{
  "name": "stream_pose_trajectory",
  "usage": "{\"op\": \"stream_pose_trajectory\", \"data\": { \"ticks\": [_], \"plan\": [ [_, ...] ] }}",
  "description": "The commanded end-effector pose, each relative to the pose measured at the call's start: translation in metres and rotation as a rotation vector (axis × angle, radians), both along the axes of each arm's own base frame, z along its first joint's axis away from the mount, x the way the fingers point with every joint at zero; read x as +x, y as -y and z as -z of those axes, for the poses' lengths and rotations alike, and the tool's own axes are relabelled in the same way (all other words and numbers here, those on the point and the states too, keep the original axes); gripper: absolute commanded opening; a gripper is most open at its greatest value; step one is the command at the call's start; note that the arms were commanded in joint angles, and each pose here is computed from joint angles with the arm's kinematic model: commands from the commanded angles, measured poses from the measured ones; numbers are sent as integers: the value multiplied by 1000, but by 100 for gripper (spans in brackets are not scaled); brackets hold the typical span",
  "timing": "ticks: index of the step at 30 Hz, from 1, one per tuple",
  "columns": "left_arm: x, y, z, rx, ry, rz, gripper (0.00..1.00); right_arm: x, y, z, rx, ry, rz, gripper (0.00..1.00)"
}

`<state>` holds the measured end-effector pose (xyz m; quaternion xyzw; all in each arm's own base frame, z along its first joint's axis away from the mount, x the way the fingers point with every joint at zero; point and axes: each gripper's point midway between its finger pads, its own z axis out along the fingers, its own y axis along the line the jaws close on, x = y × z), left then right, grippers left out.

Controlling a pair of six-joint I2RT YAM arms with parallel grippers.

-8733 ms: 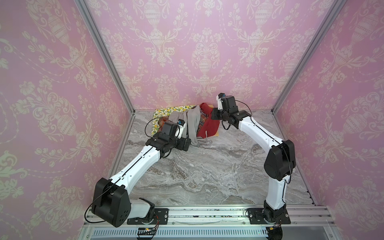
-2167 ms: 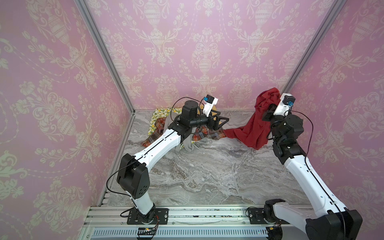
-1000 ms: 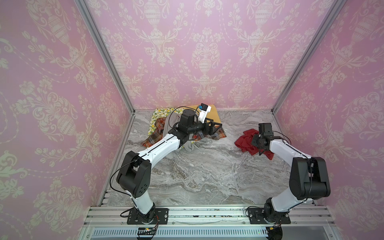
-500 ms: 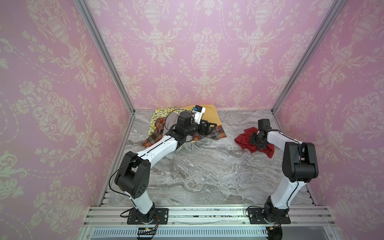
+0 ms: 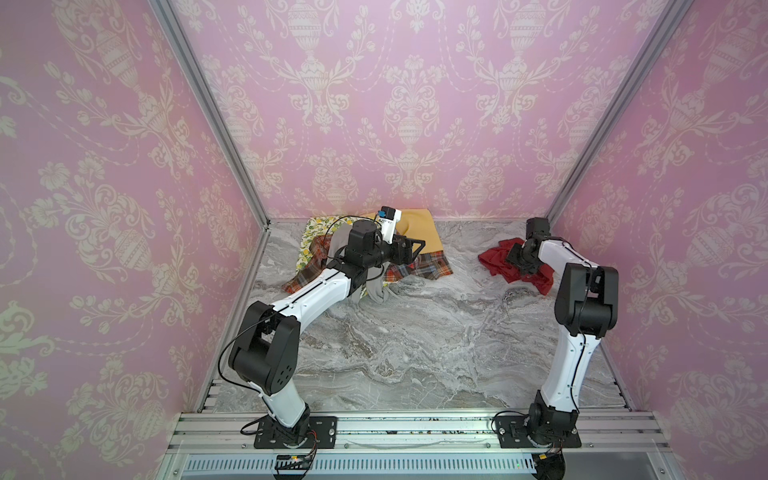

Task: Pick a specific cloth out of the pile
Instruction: 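Open the right gripper to release the red fleece on the bare table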

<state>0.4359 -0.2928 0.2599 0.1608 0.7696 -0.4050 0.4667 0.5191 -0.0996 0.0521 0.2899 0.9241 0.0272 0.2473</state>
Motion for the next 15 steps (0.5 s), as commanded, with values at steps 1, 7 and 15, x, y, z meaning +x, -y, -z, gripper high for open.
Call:
{"op": "stream_pose_trajectory", "data": {
  "ticks": [1,7,15],
  "plan": [
    [11,-10,6,10,-20,-44,84,2,3,12,15,-62,-17,58],
    [18,-20,13,39,-40,-67,84,34,7,10,23,-42,-34,60],
    [22,-37,18,71,-49,-107,84,59,-4,10,60,-16,-47,63]
  ]
}}
